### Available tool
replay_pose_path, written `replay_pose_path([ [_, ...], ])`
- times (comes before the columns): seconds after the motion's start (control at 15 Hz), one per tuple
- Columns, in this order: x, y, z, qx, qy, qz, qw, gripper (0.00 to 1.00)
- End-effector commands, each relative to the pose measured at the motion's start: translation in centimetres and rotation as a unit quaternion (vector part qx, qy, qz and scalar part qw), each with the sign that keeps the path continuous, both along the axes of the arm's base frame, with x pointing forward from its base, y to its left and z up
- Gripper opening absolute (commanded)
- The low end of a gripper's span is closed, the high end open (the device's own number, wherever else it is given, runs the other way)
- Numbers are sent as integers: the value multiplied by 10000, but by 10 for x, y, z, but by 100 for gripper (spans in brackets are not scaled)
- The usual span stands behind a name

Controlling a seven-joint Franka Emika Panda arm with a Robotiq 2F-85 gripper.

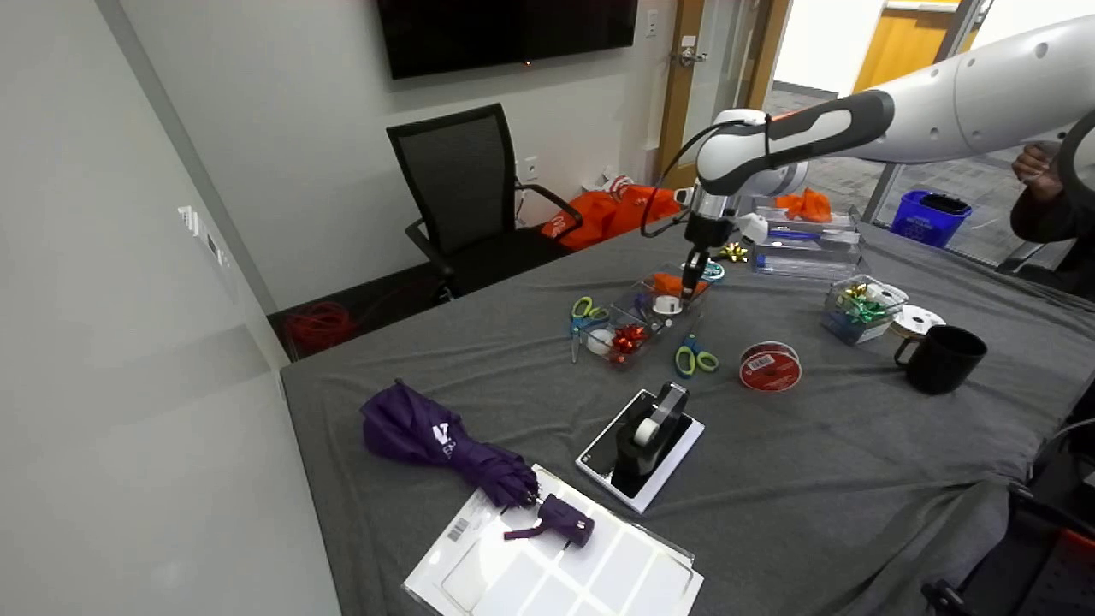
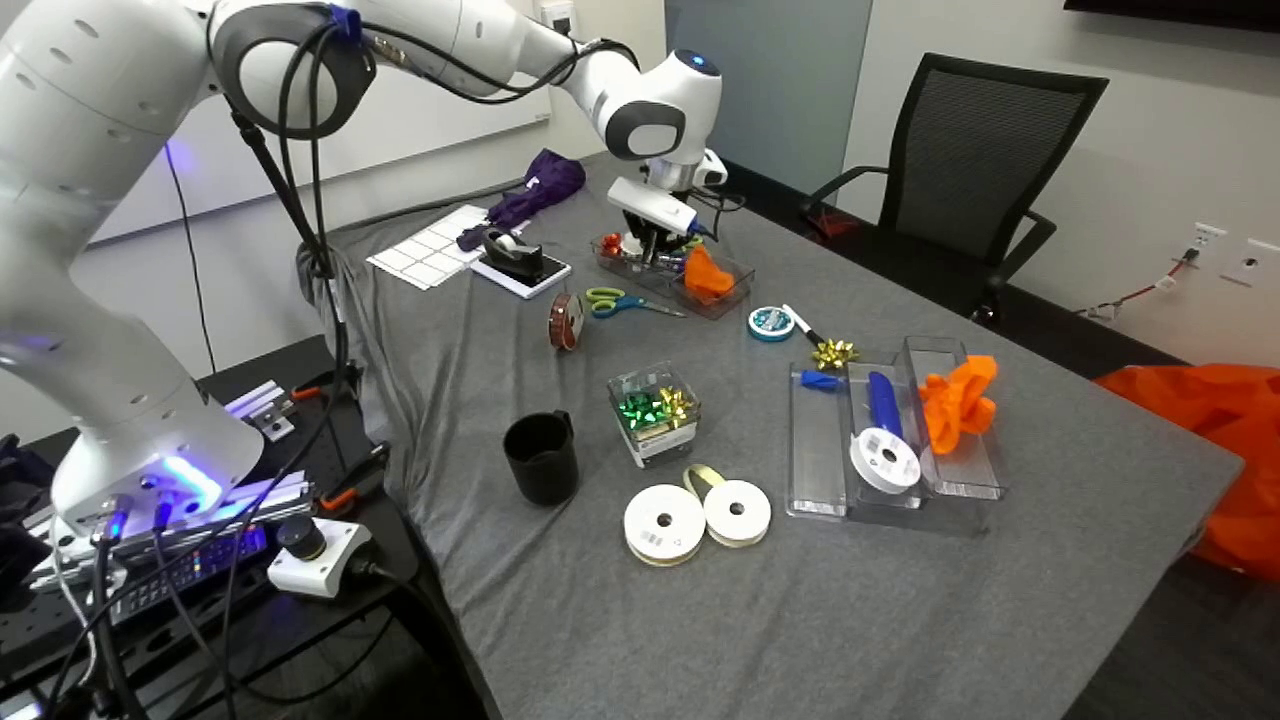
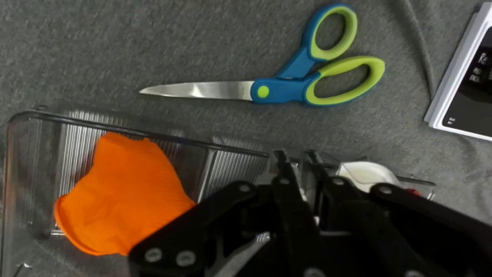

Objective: Put the white object and red disc in the container at the back.

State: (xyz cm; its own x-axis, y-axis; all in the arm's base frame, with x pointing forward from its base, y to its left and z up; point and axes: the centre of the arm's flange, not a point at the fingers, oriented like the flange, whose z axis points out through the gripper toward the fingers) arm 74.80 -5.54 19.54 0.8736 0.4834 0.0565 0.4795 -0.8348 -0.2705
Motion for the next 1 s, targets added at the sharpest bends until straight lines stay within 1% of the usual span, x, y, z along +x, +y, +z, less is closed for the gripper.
replay_pose_path([
  [0.0,-4,-10,2,162,-1,-563,9983,3],
  [0.4,13,-17,-11,123,234,-1361,9903,3],
  [0.73,30,-12,-18,191,360,-1982,9793,3],
  [0.8,31,-12,-19,191,421,-2075,9772,37],
  [0.87,30,-12,-20,188,433,-2097,9766,38],
  [0.93,27,-13,-19,191,439,-2064,9773,44],
])
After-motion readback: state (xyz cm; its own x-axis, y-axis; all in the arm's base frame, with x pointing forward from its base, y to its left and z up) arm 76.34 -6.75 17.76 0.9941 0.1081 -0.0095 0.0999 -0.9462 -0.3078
